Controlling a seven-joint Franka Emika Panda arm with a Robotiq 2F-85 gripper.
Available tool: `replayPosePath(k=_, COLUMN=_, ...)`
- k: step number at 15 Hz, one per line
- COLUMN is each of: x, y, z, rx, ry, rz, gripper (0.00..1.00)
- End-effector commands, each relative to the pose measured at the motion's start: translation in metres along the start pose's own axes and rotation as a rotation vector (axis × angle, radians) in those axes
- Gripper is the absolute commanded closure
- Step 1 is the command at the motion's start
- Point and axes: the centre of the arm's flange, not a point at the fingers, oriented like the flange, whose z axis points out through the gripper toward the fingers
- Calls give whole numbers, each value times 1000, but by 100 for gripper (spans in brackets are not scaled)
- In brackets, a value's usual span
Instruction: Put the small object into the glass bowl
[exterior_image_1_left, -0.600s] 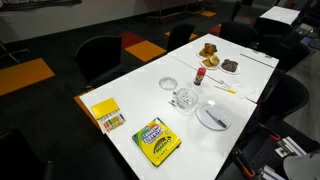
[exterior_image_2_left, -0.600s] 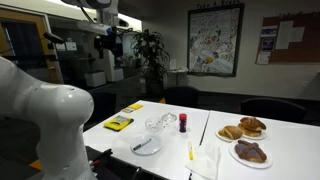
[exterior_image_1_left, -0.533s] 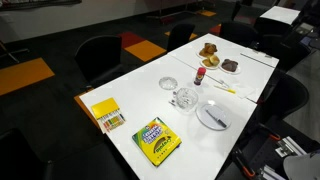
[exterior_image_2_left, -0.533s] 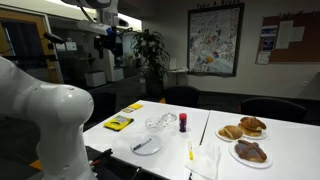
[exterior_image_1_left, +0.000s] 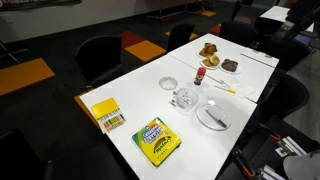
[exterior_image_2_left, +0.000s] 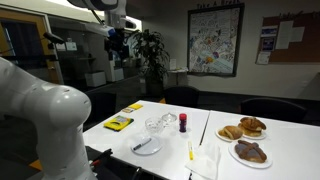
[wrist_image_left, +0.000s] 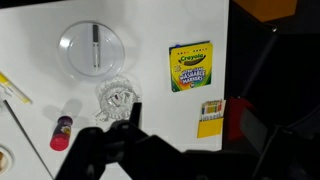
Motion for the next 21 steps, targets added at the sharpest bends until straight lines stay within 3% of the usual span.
replayPosePath(k=1, x=12, y=55, z=13, rx=-15, ry=12, rz=202, gripper=0)
replayPosePath(k=5, x=31, y=131, z=37, rx=-27, ry=30, rz=430, gripper=0)
replayPosePath(k=11, x=86, y=234, z=84, rx=63, ry=57, rz=729, gripper=0)
replayPosePath(k=17, x=146, y=263, z=127, rx=79, ry=36, rz=857, gripper=0)
replayPosePath(k=21, x=179, y=260, z=156, rx=60, ry=-23, rz=884, gripper=0)
